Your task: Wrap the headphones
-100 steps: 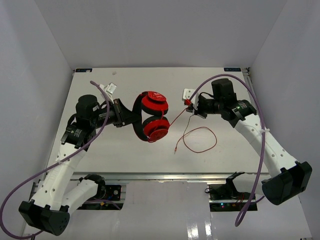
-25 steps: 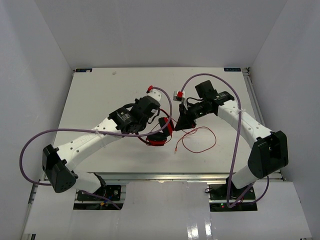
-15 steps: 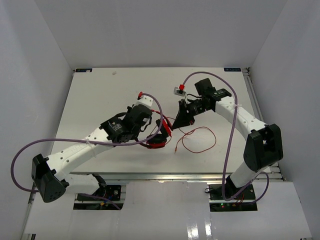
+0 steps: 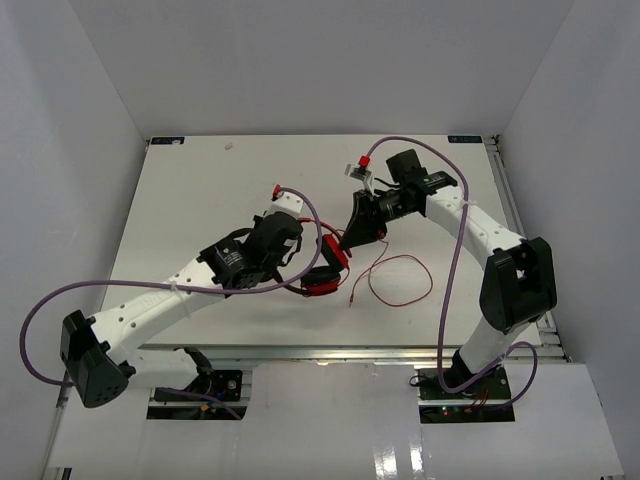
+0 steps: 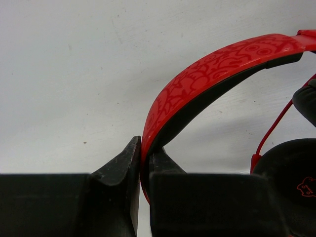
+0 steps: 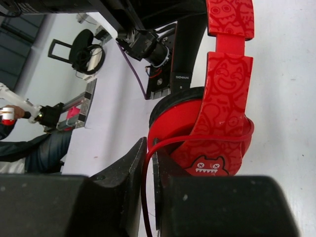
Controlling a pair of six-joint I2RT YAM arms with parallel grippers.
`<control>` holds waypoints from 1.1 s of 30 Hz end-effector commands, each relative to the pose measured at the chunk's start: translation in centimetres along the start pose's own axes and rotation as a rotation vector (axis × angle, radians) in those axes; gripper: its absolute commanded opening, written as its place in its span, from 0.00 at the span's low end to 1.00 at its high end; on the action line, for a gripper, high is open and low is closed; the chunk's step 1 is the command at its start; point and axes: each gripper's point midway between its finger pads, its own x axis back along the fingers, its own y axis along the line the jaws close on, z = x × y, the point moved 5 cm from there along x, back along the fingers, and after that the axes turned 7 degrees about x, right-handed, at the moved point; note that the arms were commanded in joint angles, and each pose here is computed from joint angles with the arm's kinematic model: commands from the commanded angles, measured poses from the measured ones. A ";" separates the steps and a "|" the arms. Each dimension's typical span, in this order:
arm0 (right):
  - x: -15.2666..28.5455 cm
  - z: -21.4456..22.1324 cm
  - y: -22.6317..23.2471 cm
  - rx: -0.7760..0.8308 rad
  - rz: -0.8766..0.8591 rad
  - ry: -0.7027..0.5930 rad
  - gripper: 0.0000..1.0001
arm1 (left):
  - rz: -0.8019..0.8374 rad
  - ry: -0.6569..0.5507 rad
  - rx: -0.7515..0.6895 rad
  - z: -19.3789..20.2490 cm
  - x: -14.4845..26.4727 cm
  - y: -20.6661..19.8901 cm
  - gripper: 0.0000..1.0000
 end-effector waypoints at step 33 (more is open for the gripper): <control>0.9 -5.0 3.5 0.125 0.005 -0.047 0.36 | -0.075 -0.063 0.165 -4.5 -4.1 -4.5 0.00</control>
